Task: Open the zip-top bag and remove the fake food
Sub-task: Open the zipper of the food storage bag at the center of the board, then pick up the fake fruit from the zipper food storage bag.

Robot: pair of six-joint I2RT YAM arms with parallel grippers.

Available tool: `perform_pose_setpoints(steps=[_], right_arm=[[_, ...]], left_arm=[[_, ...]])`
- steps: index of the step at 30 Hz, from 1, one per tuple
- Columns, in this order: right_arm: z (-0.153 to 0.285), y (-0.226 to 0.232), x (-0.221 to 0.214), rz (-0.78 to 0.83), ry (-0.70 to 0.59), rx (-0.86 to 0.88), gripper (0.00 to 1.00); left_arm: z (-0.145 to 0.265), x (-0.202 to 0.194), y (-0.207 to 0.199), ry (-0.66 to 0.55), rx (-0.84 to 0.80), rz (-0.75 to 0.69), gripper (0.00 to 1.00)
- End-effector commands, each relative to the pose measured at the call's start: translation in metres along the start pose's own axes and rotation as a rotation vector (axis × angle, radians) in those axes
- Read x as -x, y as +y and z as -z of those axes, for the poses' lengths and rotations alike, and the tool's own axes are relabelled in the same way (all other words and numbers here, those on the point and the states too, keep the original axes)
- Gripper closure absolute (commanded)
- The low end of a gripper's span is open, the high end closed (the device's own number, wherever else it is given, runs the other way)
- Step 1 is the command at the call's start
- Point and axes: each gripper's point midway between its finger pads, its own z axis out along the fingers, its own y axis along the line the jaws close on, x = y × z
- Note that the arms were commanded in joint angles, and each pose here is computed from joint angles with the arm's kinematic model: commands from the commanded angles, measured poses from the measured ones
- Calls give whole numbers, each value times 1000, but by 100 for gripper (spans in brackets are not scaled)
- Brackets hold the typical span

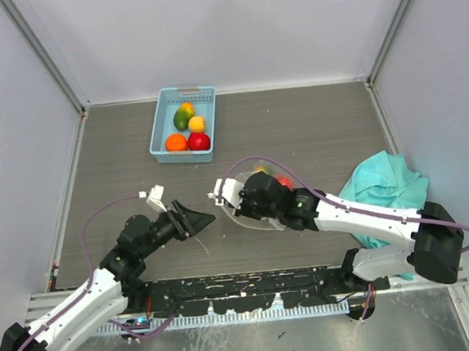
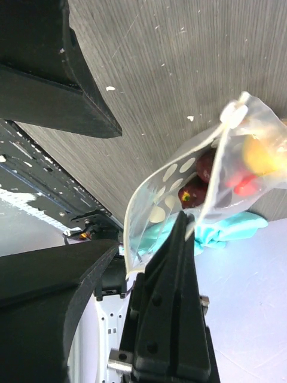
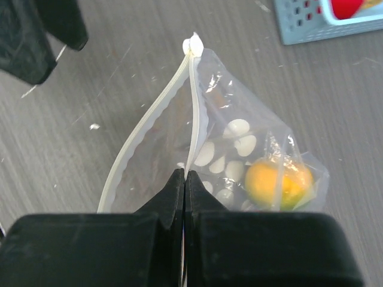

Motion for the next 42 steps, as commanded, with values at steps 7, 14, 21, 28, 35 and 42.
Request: perform_pose_setpoints(steps=[7,14,21,28,35,42], right_arm=[[2,13,-12,-68,-47,196,99],[5,15,-10,-146,-70,247,99],[4,16,-11,-199,-67,276,98],[5,16,-9,-218,-70,285,97],[6,11,-10,-254,-71,276,96],[6,6,-10,-276,-69,264,96]], left_arm=[[-8,5,-44,-19,-118,-30,31],[-24,-11,-59,17,-133,-65,31],[-33,-23,-73,21,-141,-94,33],[-47,-33,-80,34,-138,-119,42],[-74,-35,-84,40,-124,-184,53],[-94,-49,-69,82,-84,-248,68]])
